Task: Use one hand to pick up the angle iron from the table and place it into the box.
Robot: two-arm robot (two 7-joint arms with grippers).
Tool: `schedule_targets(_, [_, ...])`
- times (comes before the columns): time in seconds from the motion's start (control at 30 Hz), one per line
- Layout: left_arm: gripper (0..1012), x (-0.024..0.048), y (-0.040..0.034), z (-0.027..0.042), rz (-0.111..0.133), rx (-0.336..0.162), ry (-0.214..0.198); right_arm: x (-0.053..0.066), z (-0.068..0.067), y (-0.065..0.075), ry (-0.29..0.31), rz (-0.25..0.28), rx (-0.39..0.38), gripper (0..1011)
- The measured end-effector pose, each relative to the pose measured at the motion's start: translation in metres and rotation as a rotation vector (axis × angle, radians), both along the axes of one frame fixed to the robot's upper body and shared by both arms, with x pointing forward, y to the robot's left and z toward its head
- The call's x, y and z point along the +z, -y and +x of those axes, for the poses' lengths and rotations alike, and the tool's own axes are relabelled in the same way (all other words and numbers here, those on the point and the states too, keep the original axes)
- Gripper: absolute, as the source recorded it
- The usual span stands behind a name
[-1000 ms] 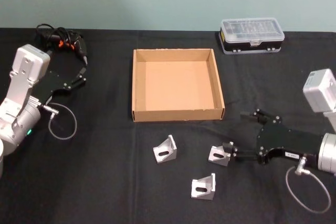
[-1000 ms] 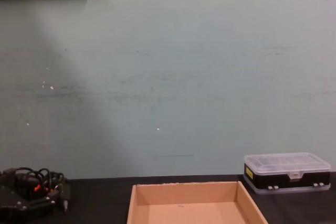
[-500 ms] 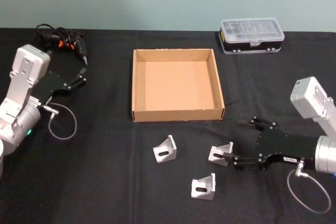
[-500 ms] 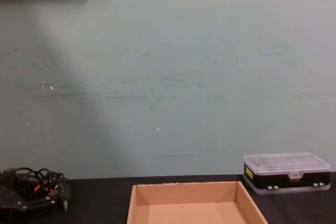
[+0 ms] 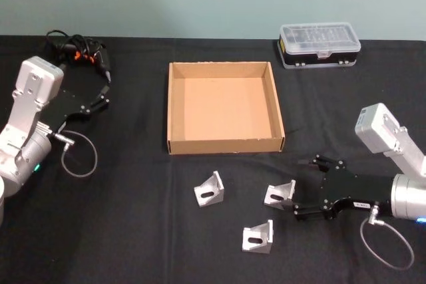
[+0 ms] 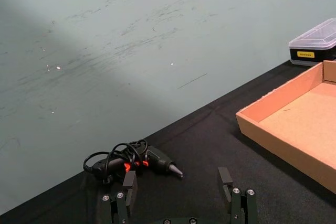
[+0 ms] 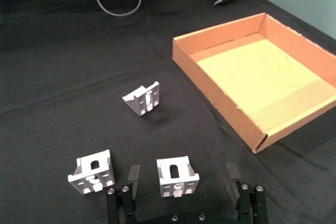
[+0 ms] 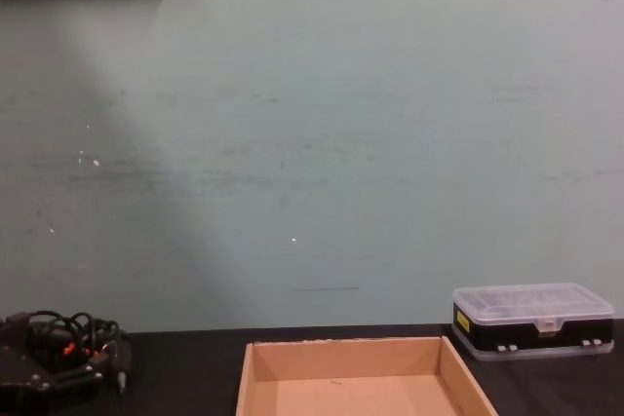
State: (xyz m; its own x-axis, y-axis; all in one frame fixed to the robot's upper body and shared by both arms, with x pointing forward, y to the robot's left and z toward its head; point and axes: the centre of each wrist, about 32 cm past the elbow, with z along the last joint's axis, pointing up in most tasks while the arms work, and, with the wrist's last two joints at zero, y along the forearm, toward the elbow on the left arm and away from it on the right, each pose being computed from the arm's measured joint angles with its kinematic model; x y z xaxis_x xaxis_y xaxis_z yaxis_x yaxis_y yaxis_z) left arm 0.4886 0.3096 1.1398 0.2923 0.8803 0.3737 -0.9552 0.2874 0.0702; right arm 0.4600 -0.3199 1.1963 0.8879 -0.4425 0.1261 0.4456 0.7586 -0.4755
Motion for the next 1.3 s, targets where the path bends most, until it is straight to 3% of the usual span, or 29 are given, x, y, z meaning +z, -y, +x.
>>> schedule_targets(0.27, [1000,0.0000,0.0000,0.0000,0.000,0.000,0.000,-0.0078,0.0062,-0.0025,-0.026,-0.007,0.023,1004])
schedule_targets(0.87, [1000,0.0000,0.0000,0.0000,0.000,0.000,0.000,-0.0106,0.0099,-0.0075,-0.054,-0.023,0.059,1004])
schedule_targets(1.03, [1000,0.0000,0.0000,0.0000,0.000,0.000,0.000,-0.0106,0.0098,-0.0072,-0.050,-0.026,0.054,934])
schedule_targets(1.3, [1000,0.0000,0.0000,0.0000,0.000,0.000,0.000,-0.0104,0.0106,-0.0072,-0.032,-0.018,0.044,695])
